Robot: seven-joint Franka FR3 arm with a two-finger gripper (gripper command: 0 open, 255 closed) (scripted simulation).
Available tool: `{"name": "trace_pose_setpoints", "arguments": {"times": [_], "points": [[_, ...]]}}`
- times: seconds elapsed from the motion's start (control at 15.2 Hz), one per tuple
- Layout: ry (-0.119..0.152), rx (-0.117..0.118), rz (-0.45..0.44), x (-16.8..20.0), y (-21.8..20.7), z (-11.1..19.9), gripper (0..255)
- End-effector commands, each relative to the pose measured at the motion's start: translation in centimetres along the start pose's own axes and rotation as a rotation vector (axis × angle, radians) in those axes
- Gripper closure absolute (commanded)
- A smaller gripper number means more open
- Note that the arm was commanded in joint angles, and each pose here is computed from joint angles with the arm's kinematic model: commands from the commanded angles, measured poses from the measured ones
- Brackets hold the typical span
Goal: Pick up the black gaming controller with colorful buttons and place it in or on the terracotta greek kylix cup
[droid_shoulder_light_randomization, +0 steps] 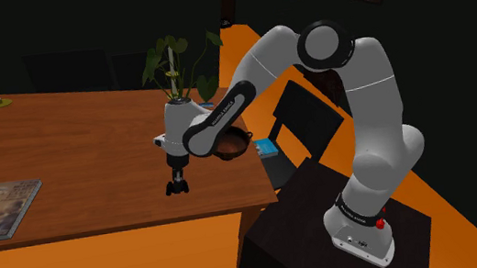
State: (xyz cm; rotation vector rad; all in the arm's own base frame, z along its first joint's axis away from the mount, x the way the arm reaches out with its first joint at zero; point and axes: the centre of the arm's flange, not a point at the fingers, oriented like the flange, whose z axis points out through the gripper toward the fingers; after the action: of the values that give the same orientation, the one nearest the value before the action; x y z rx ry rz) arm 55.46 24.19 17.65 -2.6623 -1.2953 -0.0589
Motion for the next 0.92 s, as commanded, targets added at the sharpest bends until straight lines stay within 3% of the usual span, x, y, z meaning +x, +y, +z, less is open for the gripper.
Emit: {"name": "trace_pose_setpoints", "arguments": {"times": [0.0, 0.4, 0.86], "points": [[0.0, 0.0, 0.0, 0.0, 0.0, 0.0, 255], [0.0, 0.0, 0.0, 0.0, 0.0, 0.0, 255], [0.0, 0.0, 0.0, 0.4, -0.5, -3.6, 255]]}}
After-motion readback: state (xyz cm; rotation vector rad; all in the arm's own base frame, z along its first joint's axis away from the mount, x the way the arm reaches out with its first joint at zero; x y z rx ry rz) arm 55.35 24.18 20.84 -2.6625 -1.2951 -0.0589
